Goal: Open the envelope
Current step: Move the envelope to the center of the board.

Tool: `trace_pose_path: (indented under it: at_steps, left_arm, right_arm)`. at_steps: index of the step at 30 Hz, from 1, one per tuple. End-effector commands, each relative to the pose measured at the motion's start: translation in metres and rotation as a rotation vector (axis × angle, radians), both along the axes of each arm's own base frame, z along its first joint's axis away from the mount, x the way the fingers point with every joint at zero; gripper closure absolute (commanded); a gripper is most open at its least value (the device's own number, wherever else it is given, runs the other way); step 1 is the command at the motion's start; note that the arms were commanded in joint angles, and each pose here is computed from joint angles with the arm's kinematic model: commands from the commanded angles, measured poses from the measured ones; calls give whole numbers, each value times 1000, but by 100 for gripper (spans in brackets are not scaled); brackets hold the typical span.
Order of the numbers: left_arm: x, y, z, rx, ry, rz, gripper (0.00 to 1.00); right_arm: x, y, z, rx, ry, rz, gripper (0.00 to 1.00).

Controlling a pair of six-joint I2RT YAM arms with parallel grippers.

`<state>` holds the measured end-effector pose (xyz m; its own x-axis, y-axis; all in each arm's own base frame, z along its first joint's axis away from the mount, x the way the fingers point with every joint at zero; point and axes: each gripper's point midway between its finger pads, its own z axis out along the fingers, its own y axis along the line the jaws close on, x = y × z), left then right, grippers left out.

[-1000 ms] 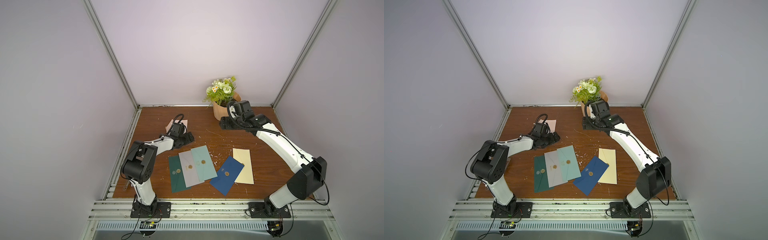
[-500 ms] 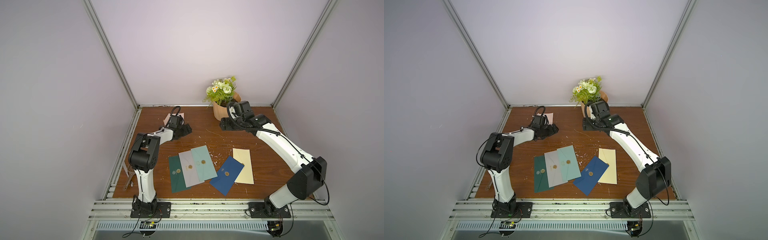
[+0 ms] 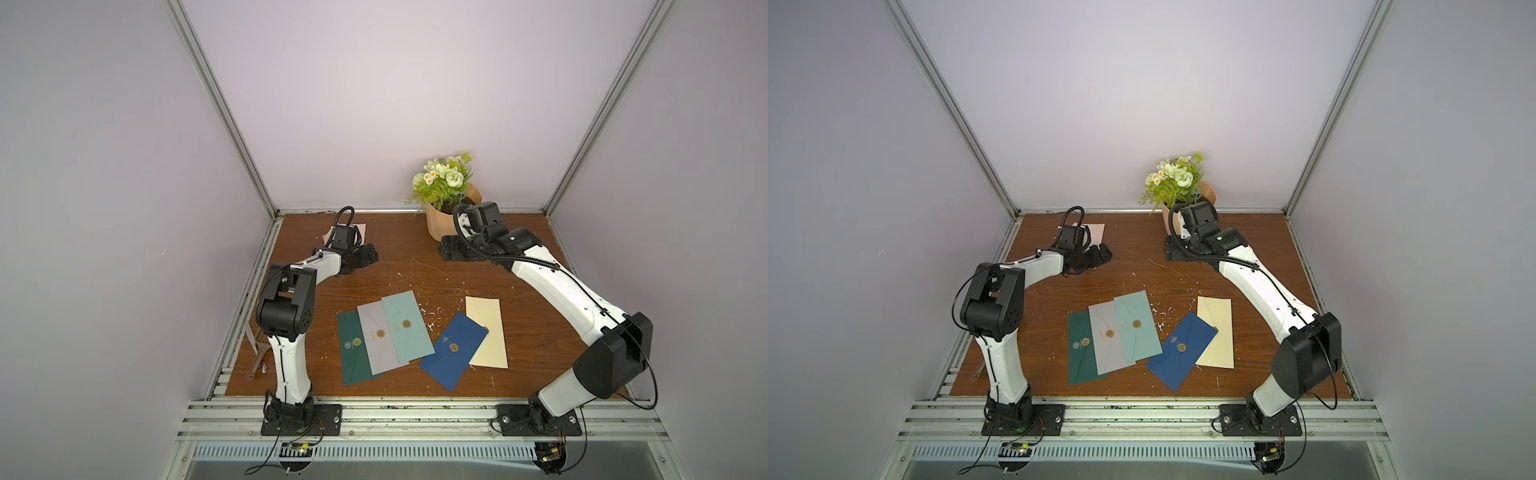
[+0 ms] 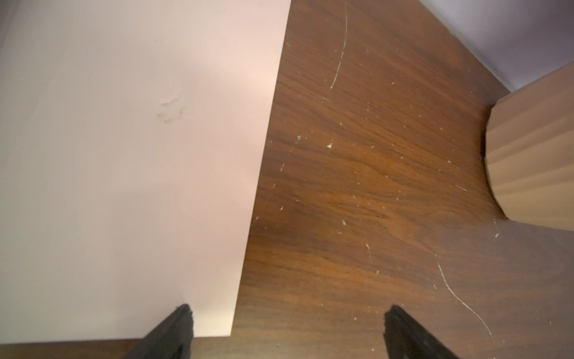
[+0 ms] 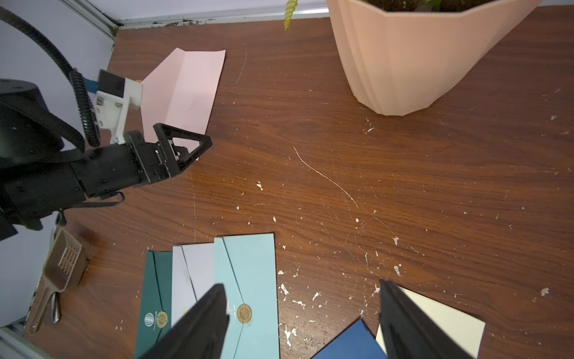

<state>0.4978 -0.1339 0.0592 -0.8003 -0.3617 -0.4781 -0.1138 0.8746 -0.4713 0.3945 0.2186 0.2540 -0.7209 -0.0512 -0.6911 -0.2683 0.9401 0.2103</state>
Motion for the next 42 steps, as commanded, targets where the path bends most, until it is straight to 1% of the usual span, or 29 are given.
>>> trace_pose_path:
  at_steps: [1, 6, 9, 11, 13, 16, 19, 22, 24, 26, 28, 30, 33, 39, 42]
  left_arm:
    - [6, -1, 14, -16, -26, -25, 2]
    - [3, -21, 54, -67, -132, -88, 0]
    - [-12, -38, 68, -106, -139, -137, 2]
    - [-30, -51, 71, -121, -113, -182, 3]
    - [-55, -64, 72, -130, -88, -229, 5]
    - [-92, -78, 72, -206, -48, -279, 8]
    - [-123, -77, 72, -262, -13, -270, 11]
    - [-150, -74, 68, -318, 15, -255, 12]
    - [-165, -71, 61, -334, 41, -246, 12]
    - [-178, -71, 57, -368, 57, -247, 11]
    - [-190, -76, 55, -427, 69, -272, 10]
    - [-197, -82, 53, -446, 78, -294, 10]
    - [-205, -89, 50, -449, 95, -325, 11]
    - [-217, -113, 60, -535, 82, -410, 12]
    - [-222, -116, 47, -514, 122, -405, 12]
  right_arm:
    - [5, 5, 10, 33, -12, 5, 19]
    - [4, 7, 7, 45, -6, 13, 19]
    - [-1, 16, -2, 86, 29, 50, 23]
    - [-10, 30, -15, 152, 98, 119, 24]
    - [-23, 49, -31, 242, 189, 207, 25]
    - [-43, 64, -58, 327, 316, 286, 26]
    - [-55, 67, -89, 342, 422, 296, 30]
    - [-65, 68, -115, 351, 494, 300, 33]
    - [-71, 69, -129, 360, 535, 309, 34]
    - [-77, 71, -140, 377, 573, 318, 35]
    - [-81, 72, -152, 382, 608, 322, 36]
    - [-84, 74, -160, 389, 629, 328, 37]
    - [-83, 77, -166, 393, 629, 332, 38]
    - [-56, 90, -179, 396, 606, 340, 39]
    - [-41, 97, -188, 405, 605, 344, 39]
